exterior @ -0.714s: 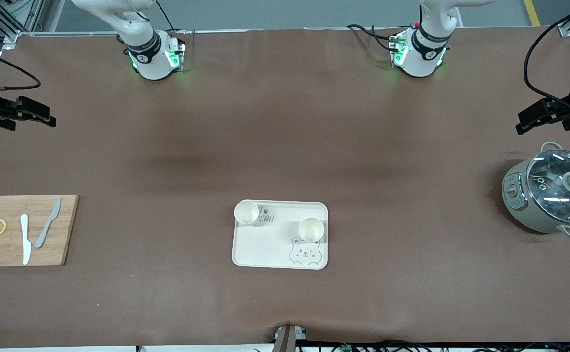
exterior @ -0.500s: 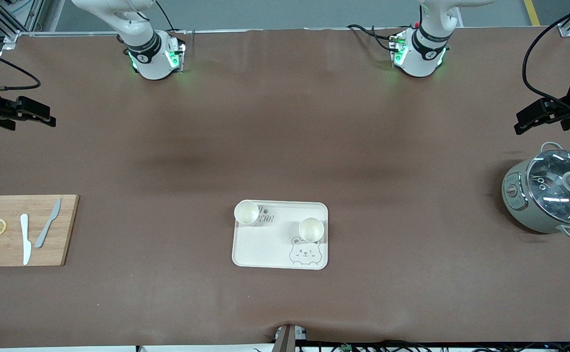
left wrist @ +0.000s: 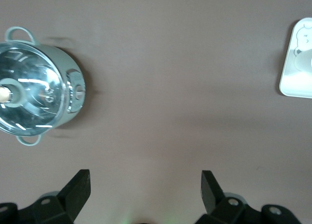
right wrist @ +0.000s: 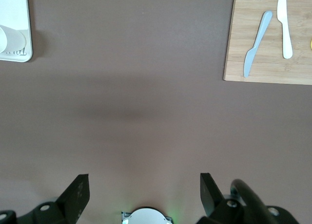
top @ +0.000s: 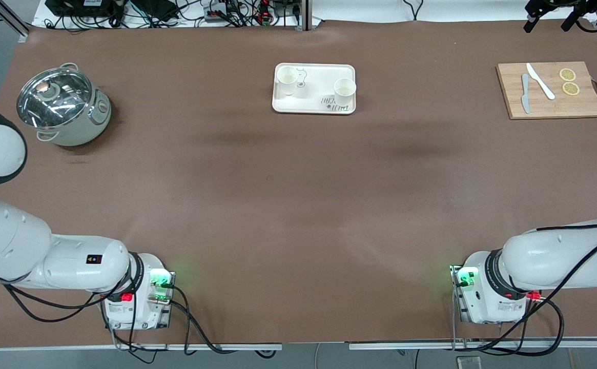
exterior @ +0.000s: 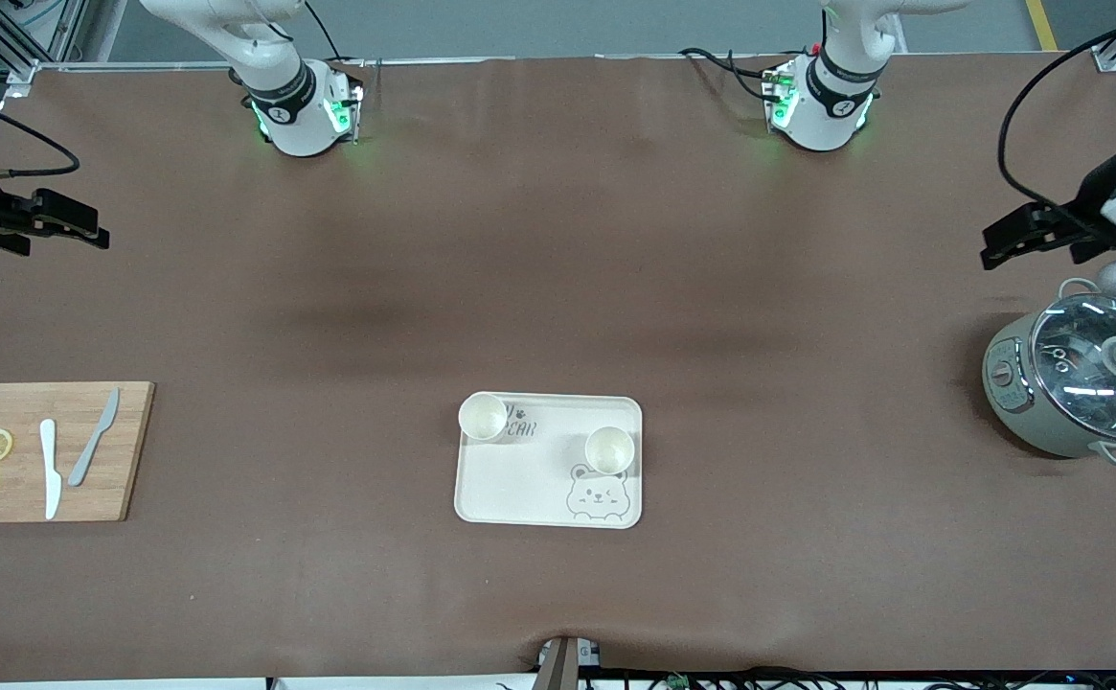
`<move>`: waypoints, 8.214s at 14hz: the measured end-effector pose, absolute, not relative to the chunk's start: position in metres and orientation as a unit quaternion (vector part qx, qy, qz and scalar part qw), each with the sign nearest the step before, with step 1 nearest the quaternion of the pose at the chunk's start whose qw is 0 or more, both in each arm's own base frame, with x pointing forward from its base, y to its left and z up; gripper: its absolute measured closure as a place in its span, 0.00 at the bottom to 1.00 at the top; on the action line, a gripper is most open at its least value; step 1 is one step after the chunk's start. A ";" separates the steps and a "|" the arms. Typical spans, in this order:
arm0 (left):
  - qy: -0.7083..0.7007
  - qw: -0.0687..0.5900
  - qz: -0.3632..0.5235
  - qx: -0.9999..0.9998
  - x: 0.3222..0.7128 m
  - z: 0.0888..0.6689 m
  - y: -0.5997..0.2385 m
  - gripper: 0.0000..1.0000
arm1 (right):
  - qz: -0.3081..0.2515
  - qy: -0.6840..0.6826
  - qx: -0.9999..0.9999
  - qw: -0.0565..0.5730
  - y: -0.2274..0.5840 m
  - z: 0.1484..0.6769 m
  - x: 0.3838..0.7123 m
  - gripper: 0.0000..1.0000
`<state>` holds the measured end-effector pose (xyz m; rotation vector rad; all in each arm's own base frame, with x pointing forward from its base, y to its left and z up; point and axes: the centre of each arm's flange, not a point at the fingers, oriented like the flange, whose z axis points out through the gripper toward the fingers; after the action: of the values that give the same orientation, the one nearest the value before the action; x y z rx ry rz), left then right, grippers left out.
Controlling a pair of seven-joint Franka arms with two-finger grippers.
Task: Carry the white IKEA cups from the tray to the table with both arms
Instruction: 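Reach the left gripper toward the white cup on the bear tray, then lower the left gripper over the cup while the right gripper reaches out, then grasp the cups, the left gripper one and the right gripper the other, then carry the cups off the tray, each gripper moving outward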
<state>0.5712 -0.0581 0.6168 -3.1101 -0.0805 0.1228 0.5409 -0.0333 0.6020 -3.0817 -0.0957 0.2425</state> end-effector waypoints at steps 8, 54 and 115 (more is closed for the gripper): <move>-0.085 0.021 0.057 -0.995 0.623 0.495 -0.160 0.00 | 0.088 -0.027 -0.995 0.025 -0.038 0.591 0.547 0.00; -0.173 -0.017 -0.004 -0.985 0.682 0.307 -0.299 0.97 | 0.108 0.255 -0.960 0.032 0.125 0.347 0.623 0.00; -0.081 0.038 -0.007 -0.996 0.640 0.376 -0.074 0.00 | 0.075 0.078 -0.994 0.026 0.000 0.230 0.563 0.97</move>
<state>0.6403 -0.0741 0.3758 -3.0562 -0.2489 -0.0207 0.5628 -0.0004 0.2297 -3.0719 0.2397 0.2319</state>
